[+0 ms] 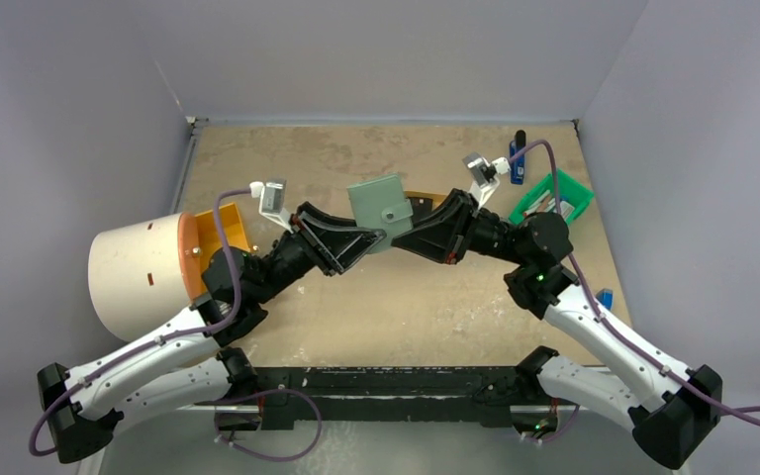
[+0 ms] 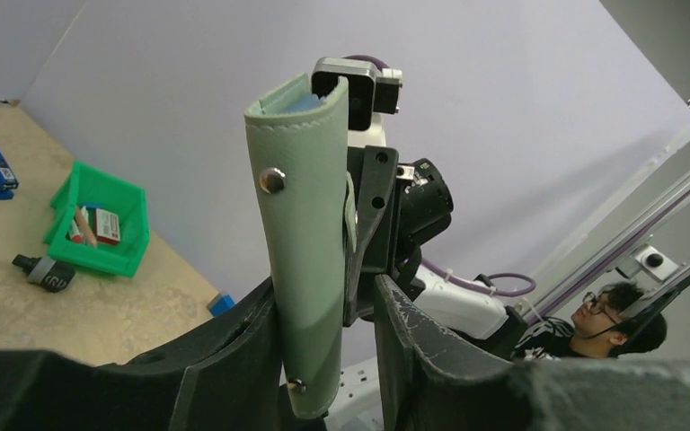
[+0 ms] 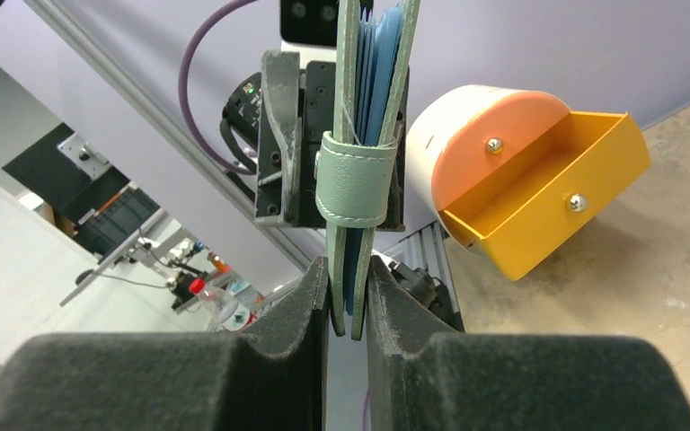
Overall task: Put the credit cards into the card holder
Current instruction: Place the card holder at the center of the board.
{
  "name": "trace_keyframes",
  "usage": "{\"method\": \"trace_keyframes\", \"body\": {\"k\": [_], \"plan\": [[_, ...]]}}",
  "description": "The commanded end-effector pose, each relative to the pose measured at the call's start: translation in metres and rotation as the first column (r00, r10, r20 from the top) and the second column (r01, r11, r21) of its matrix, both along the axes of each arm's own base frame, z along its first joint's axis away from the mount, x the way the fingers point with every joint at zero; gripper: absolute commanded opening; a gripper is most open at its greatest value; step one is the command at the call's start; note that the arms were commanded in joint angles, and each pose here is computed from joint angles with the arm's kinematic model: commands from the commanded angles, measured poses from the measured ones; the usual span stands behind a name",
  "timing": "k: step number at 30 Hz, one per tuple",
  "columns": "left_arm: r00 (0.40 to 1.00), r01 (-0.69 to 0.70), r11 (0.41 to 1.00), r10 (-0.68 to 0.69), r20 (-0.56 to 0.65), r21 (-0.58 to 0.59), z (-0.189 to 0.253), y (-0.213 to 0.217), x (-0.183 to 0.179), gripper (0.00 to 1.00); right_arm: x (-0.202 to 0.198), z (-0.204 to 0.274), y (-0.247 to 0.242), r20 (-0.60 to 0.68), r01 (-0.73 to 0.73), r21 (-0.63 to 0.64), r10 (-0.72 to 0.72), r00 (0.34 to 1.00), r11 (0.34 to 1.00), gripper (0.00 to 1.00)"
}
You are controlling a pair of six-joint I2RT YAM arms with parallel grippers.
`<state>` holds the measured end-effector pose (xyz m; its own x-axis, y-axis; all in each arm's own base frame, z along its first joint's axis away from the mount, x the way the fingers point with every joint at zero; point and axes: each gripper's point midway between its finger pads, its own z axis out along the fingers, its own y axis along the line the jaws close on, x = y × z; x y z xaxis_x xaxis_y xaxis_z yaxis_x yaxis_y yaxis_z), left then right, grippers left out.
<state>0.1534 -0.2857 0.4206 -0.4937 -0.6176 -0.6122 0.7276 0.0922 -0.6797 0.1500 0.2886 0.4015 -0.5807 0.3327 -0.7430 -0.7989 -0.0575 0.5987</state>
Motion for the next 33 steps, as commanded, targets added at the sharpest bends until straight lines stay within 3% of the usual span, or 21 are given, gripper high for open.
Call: {"method": "trace_keyframes", "body": {"k": [1, 16, 20, 21, 24, 26, 29, 33], "plan": [[0.998, 0.001, 0.999, -0.004, 0.068, 0.035, -0.004, 0.004, -0.008, 0.39, 0.003, 0.020, -0.006, -0.011, 0.038, 0.073, -0.038, 0.999, 0.997, 0.00], [0.993, -0.110, 0.992, 0.107, 0.042, 0.064, -0.023, 0.011, 0.011, 0.23, 0.015, 0.001, 0.003, -0.120, 0.037, 0.017, -0.034, 0.992, 0.999, 0.00], [0.990, -0.140, 0.988, 0.138, 0.037, 0.065, -0.024, 0.013, 0.016, 0.08, 0.017, -0.007, 0.004, -0.121, 0.053, -0.030, -0.056, 0.991, 0.998, 0.00], [0.989, -0.147, 0.987, 0.145, 0.035, 0.071, -0.026, 0.014, 0.017, 0.03, 0.018, -0.007, 0.003, -0.112, 0.067, -0.044, -0.072, 0.991, 0.997, 0.07], [0.982, -0.188, 0.977, 0.187, 0.015, 0.097, -0.033, 0.019, 0.023, 0.00, 0.023, -0.008, -0.004, -0.053, 0.144, -0.115, -0.151, 0.987, 0.983, 0.54], [0.969, -0.243, 0.961, 0.247, -0.011, 0.131, -0.041, 0.026, 0.032, 0.00, 0.024, -0.016, -0.012, -0.014, 0.190, -0.207, -0.197, 0.980, 0.960, 0.69], [0.927, -0.348, 0.907, 0.371, -0.059, 0.237, -0.063, 0.041, 0.049, 0.00, 0.037, -0.038, -0.040, 0.100, 0.355, -0.388, -0.344, 0.933, 0.850, 0.77], [0.830, -0.434, 0.759, 0.547, -0.112, 0.486, -0.122, 0.058, 0.075, 0.00, 0.066, -0.089, -0.102, 0.169, 0.593, -0.573, -0.626, 0.761, 0.566, 0.77]]}}
